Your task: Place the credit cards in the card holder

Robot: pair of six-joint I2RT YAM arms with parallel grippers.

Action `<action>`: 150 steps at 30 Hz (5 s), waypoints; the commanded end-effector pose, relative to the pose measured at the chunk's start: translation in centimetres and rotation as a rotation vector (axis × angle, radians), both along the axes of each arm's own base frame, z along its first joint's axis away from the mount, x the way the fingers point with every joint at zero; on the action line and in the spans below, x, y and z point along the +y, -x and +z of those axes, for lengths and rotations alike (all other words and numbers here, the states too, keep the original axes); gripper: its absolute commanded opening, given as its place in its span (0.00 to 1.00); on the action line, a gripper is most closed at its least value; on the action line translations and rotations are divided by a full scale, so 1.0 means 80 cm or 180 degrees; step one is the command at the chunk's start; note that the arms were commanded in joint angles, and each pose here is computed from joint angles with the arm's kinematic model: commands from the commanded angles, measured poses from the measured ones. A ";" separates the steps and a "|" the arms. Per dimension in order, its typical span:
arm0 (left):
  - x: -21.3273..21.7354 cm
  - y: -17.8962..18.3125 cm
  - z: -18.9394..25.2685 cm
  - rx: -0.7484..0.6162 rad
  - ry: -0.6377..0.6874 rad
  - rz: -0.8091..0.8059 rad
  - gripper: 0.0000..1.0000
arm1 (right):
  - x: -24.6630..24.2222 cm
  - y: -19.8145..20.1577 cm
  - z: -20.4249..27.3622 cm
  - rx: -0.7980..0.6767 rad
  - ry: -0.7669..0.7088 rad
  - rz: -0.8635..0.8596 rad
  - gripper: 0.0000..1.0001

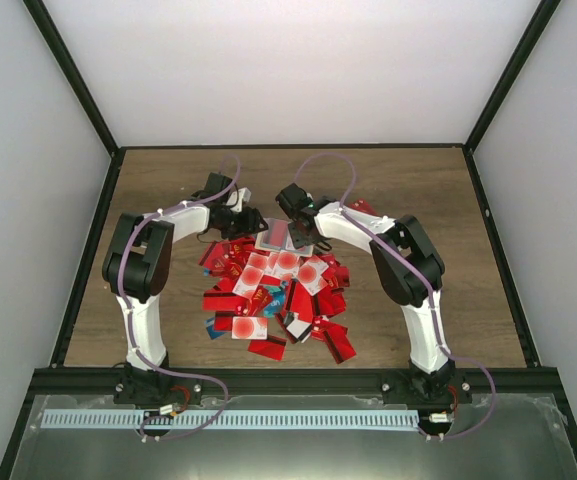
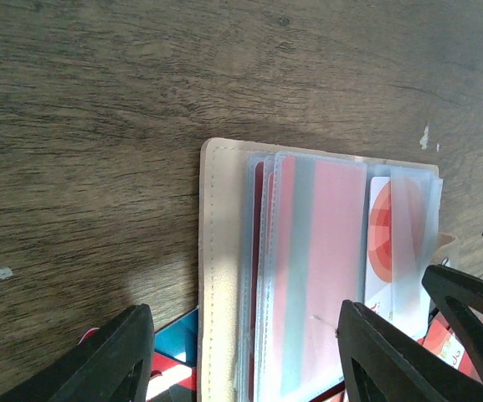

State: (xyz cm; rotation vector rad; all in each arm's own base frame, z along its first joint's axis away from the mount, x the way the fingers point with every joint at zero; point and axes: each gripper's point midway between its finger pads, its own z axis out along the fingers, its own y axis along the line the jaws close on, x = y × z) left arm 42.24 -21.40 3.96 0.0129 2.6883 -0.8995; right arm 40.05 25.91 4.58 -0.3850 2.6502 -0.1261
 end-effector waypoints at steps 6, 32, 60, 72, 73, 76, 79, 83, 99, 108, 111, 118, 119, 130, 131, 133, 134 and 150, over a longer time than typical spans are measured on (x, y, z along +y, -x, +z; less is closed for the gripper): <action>0.001 0.000 -0.006 0.0045 0.0024 -0.0007 0.60 | -0.006 -0.011 0.028 -0.0244 0.0119 -0.0065 0.53; 0.002 -0.004 -0.001 0.0049 -0.0013 0.0000 0.55 | -0.039 -0.004 0.029 -0.0365 -0.0060 -0.0271 0.12; -0.023 0.005 0.008 0.0148 0.0299 -0.0194 0.52 | -0.027 -0.011 0.008 -0.0229 -0.0496 -0.0174 0.01; -0.040 0.003 0.045 0.0032 0.0482 -0.0243 0.52 | -0.025 -0.013 0.013 -0.0239 -0.0587 -0.0154 0.01; -0.042 0.003 0.047 0.0025 0.0499 -0.0250 0.52 | -0.025 -0.013 0.014 -0.0240 -0.0593 -0.0153 0.01; -0.049 0.004 0.055 0.0011 0.0558 -0.0274 0.51 | -0.025 -0.013 0.013 -0.0236 -0.0601 -0.0152 0.01; -0.057 0.004 0.067 -0.0025 0.0594 -0.0288 0.51 | -0.025 -0.014 0.015 -0.0244 -0.0615 -0.0150 0.01; -0.066 0.001 0.080 -0.0066 0.0634 -0.0317 0.51 | -0.025 -0.014 0.017 -0.0246 -0.0635 -0.0146 0.01; -0.113 0.002 0.089 -0.0069 0.0711 -0.0452 0.50 | -0.033 -0.016 0.025 -0.0250 -0.0914 -0.0210 0.01; -0.138 0.003 0.086 -0.0048 0.0753 -0.0537 0.49 | -0.057 -0.011 0.025 -0.0126 -0.1494 -0.0357 0.01; -0.148 0.004 0.080 -0.0017 0.0806 -0.0558 0.47 | -0.064 -0.007 0.023 -0.0079 -0.1685 -0.0413 0.01; -0.176 0.009 0.071 0.0024 0.0909 -0.0664 0.47 | -0.082 -0.002 0.024 -0.0120 -0.1914 -0.0578 0.01; -0.179 0.010 0.069 0.0035 0.0917 -0.0675 0.47 | -0.083 -0.001 0.024 -0.0126 -0.1927 -0.0581 0.01; -0.190 0.015 0.032 0.0187 0.0921 -0.0589 0.37 | -0.088 -0.003 0.026 -0.0139 -0.2000 -0.0604 0.01; -0.188 0.014 0.030 0.0184 0.0889 -0.0556 0.34 | -0.088 -0.003 0.027 -0.0149 -0.2010 -0.0593 0.01; -0.182 0.013 0.027 0.0145 0.0806 -0.0492 0.26 | -0.088 -0.004 0.031 -0.0174 -0.2034 -0.0584 0.01; -0.178 0.012 0.025 0.0119 0.0745 -0.0449 0.22 | -0.087 -0.005 0.034 -0.0191 -0.2061 -0.0559 0.01; -0.164 0.020 -0.003 0.0173 0.0567 -0.0337 0.04 | -0.043 -0.008 0.031 0.0085 -0.2523 -0.0221 0.01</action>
